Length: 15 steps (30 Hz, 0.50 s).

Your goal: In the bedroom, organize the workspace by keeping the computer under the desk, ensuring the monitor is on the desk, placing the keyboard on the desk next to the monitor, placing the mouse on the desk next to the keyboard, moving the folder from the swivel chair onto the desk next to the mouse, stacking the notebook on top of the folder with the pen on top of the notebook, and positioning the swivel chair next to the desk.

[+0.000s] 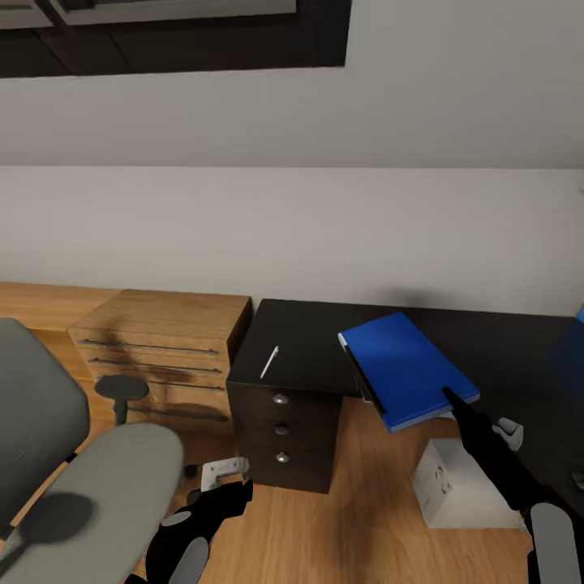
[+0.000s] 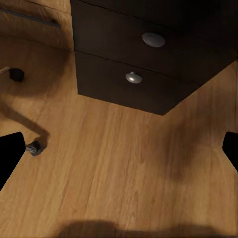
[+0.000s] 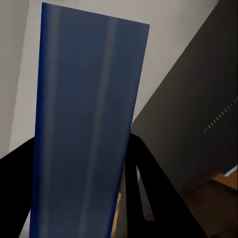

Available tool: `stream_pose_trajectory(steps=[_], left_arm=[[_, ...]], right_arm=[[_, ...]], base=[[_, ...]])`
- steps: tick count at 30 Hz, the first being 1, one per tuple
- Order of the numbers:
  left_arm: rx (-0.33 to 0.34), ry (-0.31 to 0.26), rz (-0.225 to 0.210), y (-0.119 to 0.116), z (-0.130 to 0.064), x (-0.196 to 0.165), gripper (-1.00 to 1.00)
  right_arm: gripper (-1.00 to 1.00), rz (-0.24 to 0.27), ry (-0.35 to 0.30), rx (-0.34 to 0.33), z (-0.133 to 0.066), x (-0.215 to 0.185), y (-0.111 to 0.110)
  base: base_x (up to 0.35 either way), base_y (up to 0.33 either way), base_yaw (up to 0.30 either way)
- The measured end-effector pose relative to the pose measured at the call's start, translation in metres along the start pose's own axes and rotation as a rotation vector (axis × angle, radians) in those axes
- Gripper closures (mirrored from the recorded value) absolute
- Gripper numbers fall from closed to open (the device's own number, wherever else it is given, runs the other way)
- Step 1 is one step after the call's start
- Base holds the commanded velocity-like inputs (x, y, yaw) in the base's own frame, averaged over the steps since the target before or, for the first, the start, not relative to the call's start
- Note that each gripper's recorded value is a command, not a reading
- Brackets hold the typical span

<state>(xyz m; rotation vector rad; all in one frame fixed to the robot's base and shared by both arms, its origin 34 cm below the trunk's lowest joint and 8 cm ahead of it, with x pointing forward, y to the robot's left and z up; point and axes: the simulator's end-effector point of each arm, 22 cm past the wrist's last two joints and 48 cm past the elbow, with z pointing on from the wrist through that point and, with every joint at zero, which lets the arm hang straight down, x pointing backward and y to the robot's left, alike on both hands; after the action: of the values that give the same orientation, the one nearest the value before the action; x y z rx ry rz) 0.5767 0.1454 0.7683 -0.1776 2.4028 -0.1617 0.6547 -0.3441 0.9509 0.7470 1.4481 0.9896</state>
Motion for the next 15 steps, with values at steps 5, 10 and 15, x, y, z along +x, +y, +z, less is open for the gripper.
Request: stream_pose_trajectory(steps=[5, 10, 15], left_arm=[[0.004, 0.001, -0.001, -0.001, 0.0, 0.0, -1.0], [0.007, 0.006, -0.001, -0.002, 0.0, 0.002, -1.0], [-0.047, 0.11, 0.02, 0.017, 0.019, 0.047, -1.0]], right_arm=[[1.0, -0.001, 0.0, 0.0, 0.0, 0.0, 0.0], [1.0, -0.002, -0.008, 0.003, -0.002, -0.004, -0.001], [1.0, 0.015, -0.067, 0.029, -0.017, -0.028, -0.015]], base=[[0.0, 0.0, -0.267], [0.0, 0.0, -0.264], [0.0, 0.0, -0.113]])
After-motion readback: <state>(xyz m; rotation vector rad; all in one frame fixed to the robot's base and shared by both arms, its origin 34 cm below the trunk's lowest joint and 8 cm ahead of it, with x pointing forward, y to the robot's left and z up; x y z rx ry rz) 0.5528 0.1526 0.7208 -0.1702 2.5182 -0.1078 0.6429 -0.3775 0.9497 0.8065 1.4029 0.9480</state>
